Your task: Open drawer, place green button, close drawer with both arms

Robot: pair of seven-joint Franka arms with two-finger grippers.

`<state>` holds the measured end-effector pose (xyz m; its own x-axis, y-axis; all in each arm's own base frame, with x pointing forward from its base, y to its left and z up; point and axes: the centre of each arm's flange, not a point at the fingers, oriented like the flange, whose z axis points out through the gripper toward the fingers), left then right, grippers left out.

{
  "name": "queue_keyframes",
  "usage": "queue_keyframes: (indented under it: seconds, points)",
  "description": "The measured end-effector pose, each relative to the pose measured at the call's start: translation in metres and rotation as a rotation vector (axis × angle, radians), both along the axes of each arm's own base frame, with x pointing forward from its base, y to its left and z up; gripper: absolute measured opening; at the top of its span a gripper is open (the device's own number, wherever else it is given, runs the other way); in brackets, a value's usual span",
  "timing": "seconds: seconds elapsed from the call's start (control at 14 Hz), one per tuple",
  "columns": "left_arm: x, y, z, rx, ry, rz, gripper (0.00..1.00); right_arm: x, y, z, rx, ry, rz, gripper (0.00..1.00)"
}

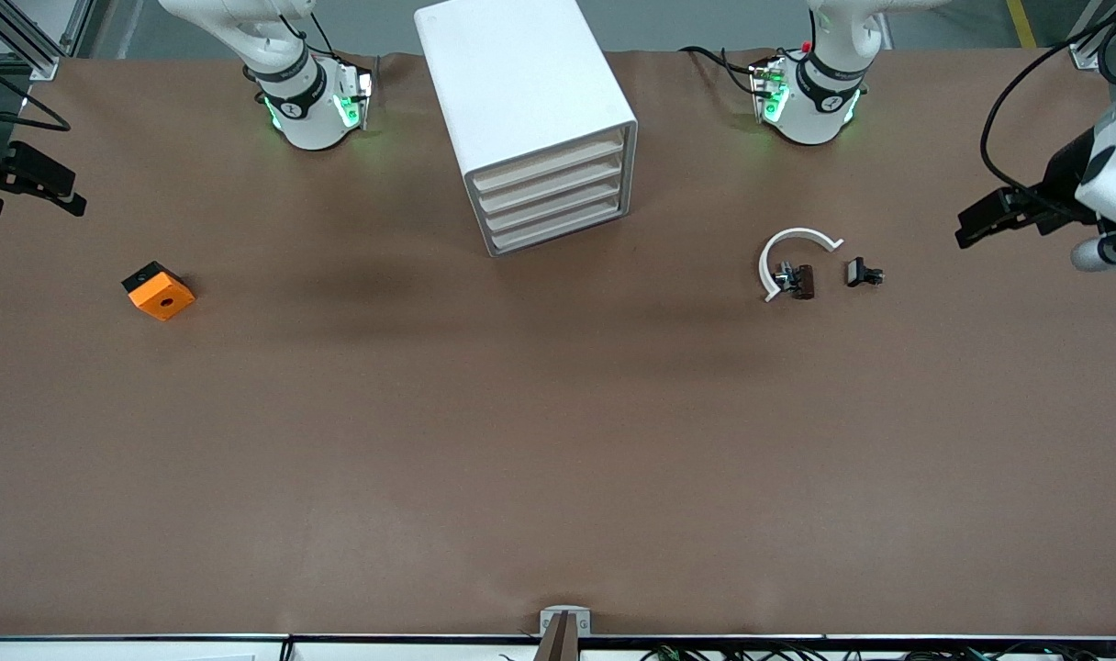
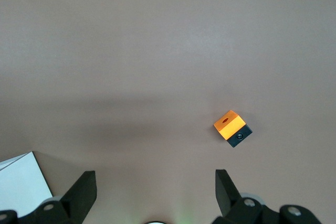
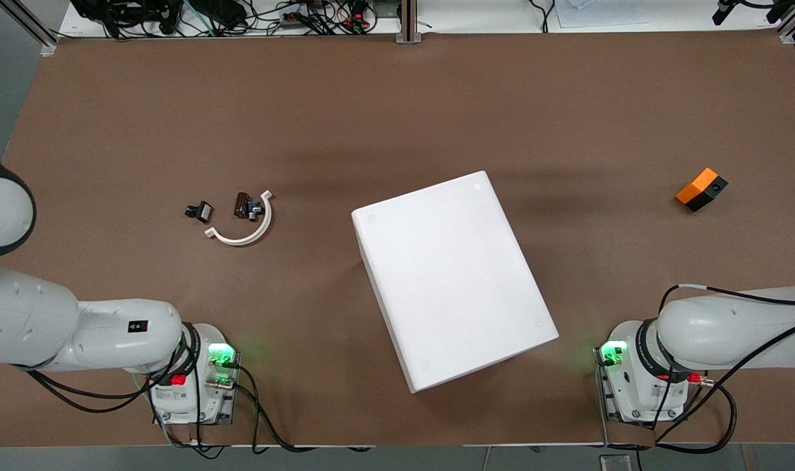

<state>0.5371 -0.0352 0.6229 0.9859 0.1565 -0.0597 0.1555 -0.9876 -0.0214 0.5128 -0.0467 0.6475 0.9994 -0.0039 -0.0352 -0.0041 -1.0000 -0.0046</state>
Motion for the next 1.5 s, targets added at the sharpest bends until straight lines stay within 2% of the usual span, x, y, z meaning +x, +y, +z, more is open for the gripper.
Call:
queue_keyframes:
  seconds: [0.21, 0.71, 1.5]
  points:
    - [-0.007, -0.003, 0.001, 0.001, -0.006, -0.008, 1.00, 0.000, 0.000, 0.002, 0.000, -0.006, -0.001, 1.00]
    - [-0.004, -0.002, -0.001, -0.005, -0.021, -0.087, 1.00, -0.001, -0.006, 0.005, 0.009, -0.018, -0.048, 1.00]
    - [-0.003, -0.004, 0.015, -0.006, -0.067, -0.101, 1.00, -0.004, -0.008, 0.009, 0.022, -0.029, -0.076, 1.00]
